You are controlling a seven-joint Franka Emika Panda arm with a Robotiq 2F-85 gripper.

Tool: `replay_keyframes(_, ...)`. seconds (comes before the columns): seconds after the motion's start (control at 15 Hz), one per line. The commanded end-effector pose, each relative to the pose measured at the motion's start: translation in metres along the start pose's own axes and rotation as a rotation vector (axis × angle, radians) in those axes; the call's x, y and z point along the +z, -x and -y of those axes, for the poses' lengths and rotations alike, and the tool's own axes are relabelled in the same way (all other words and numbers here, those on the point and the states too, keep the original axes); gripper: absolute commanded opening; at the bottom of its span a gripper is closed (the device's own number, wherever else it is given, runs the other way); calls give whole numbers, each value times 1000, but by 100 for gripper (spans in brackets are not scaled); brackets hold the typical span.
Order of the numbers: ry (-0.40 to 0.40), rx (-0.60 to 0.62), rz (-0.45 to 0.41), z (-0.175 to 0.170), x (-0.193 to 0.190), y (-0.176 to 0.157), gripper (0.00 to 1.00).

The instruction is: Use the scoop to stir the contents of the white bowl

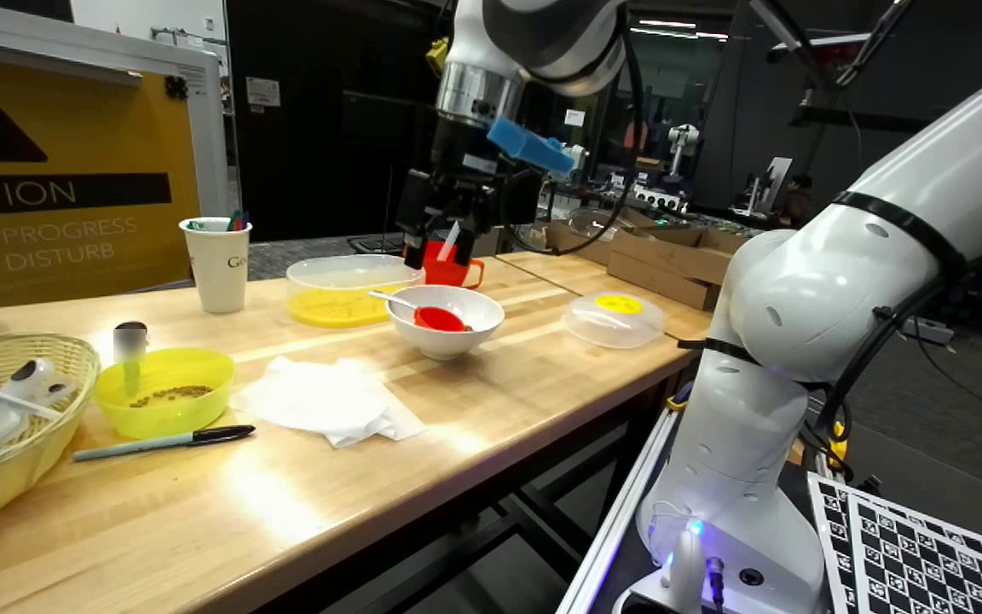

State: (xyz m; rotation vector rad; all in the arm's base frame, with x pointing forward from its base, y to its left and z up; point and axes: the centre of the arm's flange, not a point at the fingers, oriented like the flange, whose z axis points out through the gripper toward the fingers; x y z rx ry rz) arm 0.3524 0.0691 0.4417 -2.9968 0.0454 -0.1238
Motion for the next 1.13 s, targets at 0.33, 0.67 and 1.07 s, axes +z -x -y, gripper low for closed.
replay_keyframes(0.33, -35, 35, -31, 9, -13, 5, 100)
replay_keyframes(0.67, -43, 37, -37, 11, -15, 6, 100)
replay_keyframes(1.07, -43, 38, -37, 11, -15, 6, 100)
